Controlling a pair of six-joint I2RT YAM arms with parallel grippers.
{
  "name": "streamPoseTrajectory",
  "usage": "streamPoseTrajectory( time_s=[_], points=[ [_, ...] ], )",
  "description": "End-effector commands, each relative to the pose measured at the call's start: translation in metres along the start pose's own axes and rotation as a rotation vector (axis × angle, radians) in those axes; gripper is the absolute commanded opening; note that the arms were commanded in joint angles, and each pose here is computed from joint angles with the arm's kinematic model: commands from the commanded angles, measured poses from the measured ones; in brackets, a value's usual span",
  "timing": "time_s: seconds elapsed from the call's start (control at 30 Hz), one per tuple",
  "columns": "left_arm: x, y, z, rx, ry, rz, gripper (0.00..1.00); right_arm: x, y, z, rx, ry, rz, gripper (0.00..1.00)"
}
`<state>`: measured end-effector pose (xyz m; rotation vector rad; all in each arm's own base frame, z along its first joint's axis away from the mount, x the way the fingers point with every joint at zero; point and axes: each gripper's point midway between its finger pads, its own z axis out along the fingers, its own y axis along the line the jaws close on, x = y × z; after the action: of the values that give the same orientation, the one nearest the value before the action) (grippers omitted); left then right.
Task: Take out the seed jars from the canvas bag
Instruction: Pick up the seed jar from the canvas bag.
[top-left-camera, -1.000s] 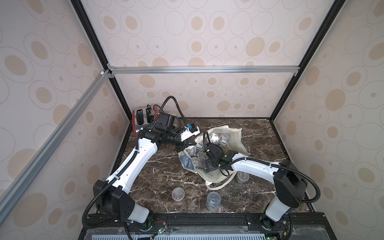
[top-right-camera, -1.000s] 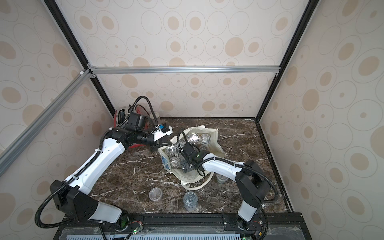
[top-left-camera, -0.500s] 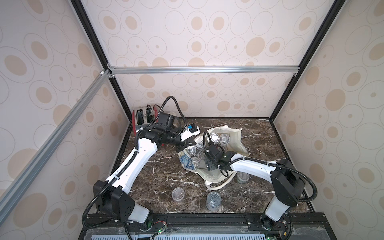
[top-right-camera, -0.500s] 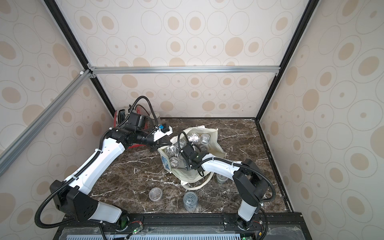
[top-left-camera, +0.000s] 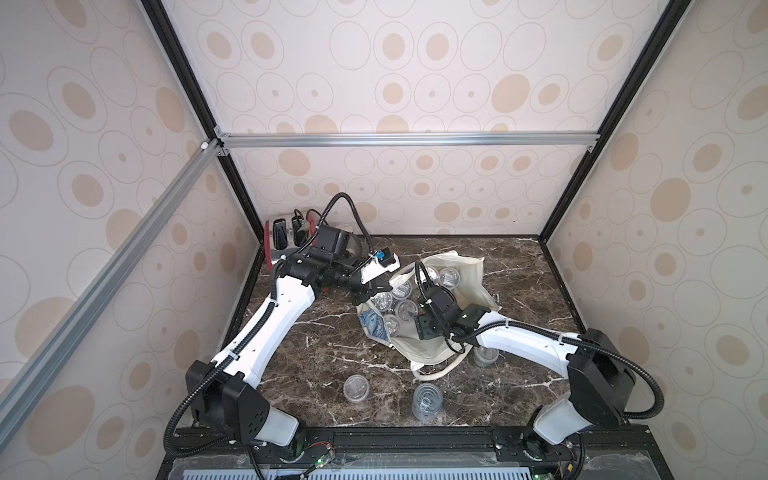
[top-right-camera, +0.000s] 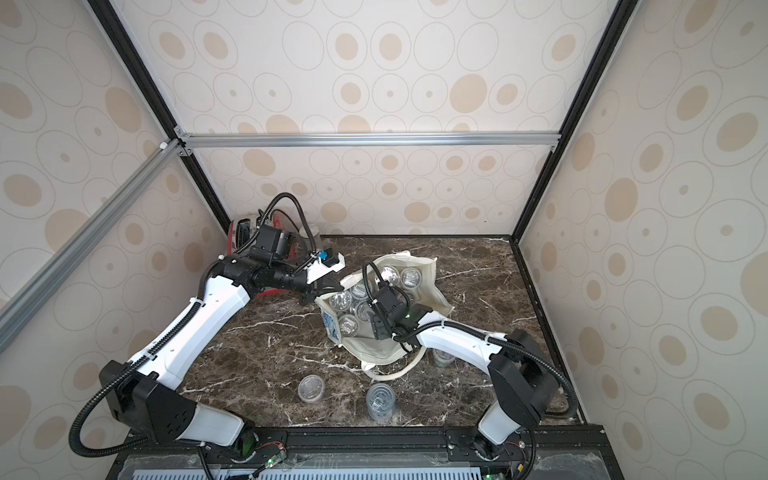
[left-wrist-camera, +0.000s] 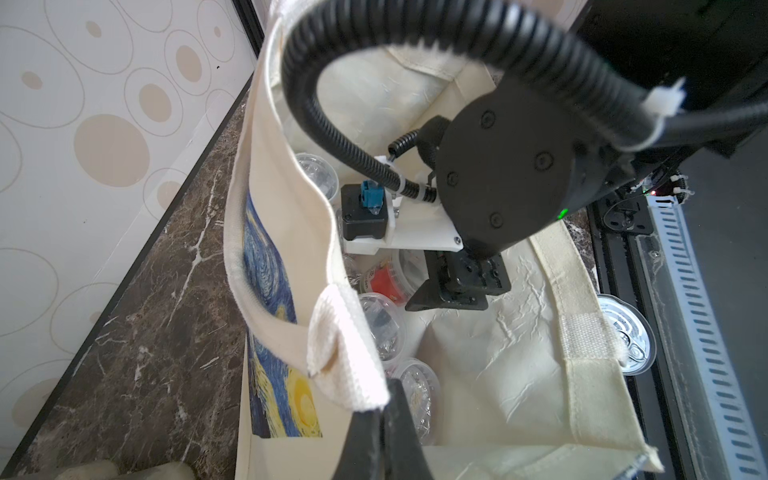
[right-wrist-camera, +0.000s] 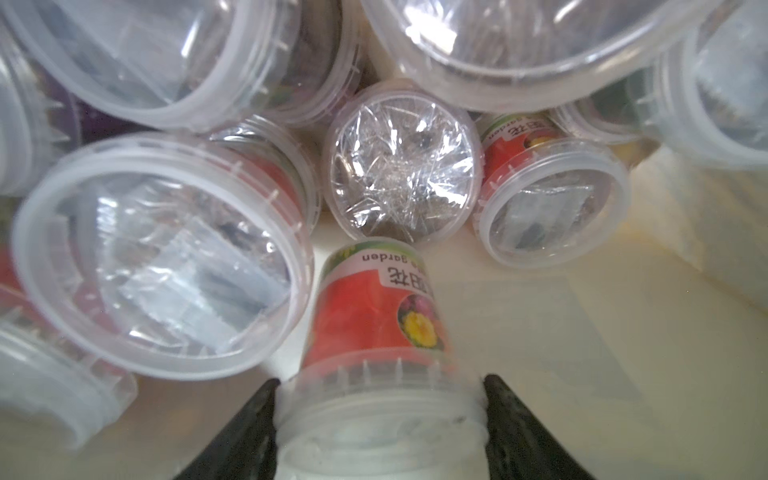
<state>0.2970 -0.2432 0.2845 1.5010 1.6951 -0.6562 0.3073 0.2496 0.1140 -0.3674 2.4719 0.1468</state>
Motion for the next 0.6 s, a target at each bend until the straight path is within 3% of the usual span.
streamPoseTrajectory(
  time_s=[0.0,0.37,0.57],
  points=[
    [-0.007,-0.009,-0.008,0.016,-0.004,0.046,0.0,-0.006,-0.003,-0.016,-0.014,-0.022,0.019,0.7],
    [-0.007,-0.008,-0.008,0.011,0.0,0.046,0.0,-0.016,-0.011,-0.059,-0.028,-0.032,0.057,0.7],
    [-0.014,0.005,-0.011,-0.044,-0.006,0.022,0.0,-0.028,-0.011,-0.114,-0.103,-0.038,0.04,0.7]
  ],
)
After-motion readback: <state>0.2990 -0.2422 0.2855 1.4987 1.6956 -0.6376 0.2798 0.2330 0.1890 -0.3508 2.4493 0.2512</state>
